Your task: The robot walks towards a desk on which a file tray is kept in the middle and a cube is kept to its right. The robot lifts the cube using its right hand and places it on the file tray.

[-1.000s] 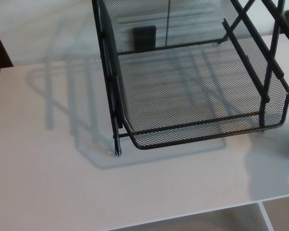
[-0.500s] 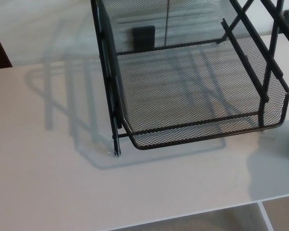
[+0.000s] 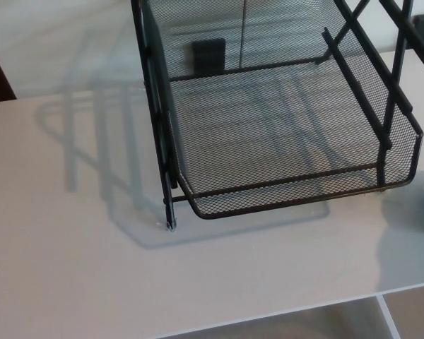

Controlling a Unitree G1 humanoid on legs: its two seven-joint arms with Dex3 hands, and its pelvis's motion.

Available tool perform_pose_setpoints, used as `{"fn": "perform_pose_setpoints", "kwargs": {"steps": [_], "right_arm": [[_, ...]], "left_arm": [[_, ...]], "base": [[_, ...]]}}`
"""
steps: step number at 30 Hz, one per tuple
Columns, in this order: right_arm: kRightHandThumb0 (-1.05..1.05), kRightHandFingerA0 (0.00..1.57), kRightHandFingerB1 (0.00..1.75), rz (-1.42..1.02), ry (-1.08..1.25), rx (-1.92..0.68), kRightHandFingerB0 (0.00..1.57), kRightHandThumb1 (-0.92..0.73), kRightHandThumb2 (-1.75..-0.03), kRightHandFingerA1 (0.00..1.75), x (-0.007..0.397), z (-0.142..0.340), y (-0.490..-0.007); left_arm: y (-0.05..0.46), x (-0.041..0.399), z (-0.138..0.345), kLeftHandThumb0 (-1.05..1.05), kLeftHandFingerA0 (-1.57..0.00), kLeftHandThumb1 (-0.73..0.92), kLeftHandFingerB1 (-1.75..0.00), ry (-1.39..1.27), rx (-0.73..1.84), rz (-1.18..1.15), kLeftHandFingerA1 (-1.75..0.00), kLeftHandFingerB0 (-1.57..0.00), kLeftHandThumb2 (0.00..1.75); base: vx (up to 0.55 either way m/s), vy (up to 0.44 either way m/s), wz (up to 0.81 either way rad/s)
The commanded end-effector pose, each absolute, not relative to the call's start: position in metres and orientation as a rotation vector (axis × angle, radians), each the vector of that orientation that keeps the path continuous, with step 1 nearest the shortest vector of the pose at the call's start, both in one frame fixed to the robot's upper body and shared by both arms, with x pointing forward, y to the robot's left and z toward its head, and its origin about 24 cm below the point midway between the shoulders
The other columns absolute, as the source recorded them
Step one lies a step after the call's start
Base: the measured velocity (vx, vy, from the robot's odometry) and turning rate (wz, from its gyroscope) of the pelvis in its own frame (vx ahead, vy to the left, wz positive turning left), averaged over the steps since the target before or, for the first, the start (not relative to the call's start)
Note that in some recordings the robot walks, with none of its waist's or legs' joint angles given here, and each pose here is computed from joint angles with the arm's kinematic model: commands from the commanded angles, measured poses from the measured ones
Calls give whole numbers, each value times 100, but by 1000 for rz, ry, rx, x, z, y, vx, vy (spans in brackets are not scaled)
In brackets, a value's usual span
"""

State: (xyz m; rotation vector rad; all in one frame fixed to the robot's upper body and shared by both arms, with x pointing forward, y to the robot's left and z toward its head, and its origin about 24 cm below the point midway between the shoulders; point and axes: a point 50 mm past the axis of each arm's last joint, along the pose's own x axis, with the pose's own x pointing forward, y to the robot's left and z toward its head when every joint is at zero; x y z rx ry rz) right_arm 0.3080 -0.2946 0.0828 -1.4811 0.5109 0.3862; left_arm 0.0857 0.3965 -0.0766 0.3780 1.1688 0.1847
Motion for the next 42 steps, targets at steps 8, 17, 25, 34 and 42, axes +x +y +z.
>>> {"fn": "perform_pose_setpoints", "kwargs": {"steps": [8, 17, 25, 34, 42], "right_arm": [[-34, 114, 105, 186, 75, -1743, 81, -46, -86, 135, 256, 23, -307], [-36, 107, 123, 98, -105, -1687, 87, -59, -91, 137, 258, 64, -324], [-9, 86, 126, -146, -325, -1578, 82, -65, -78, 150, 277, 164, -339], [-16, 90, 103, -331, -503, -1477, 83, -64, -89, 144, 293, 269, -328], [-21, 100, 112, -428, -776, -1291, 92, -58, -104, 151, 307, 350, -271]], "left_arm": [[401, 79, -75, -59, -28, 92, -47, 1191, 450, 163, -59, -29, 76], [403, 76, -73, -61, -26, 92, -48, 1184, 463, 156, -59, -29, 77], [402, 73, -75, -61, -29, 92, -48, 1194, 461, 153, -61, -32, 77], [401, 69, -76, -61, -27, 92, -51, 1186, 426, 176, -64, -33, 76], [404, 58, -77, -60, -29, 92, -49, 1231, 410, 208, -64, -31, 76]], "base": [[0, 0, 0], [0, 0, 0], [0, 0, 0], [0, 0, 0], [0, 0, 0]]}}
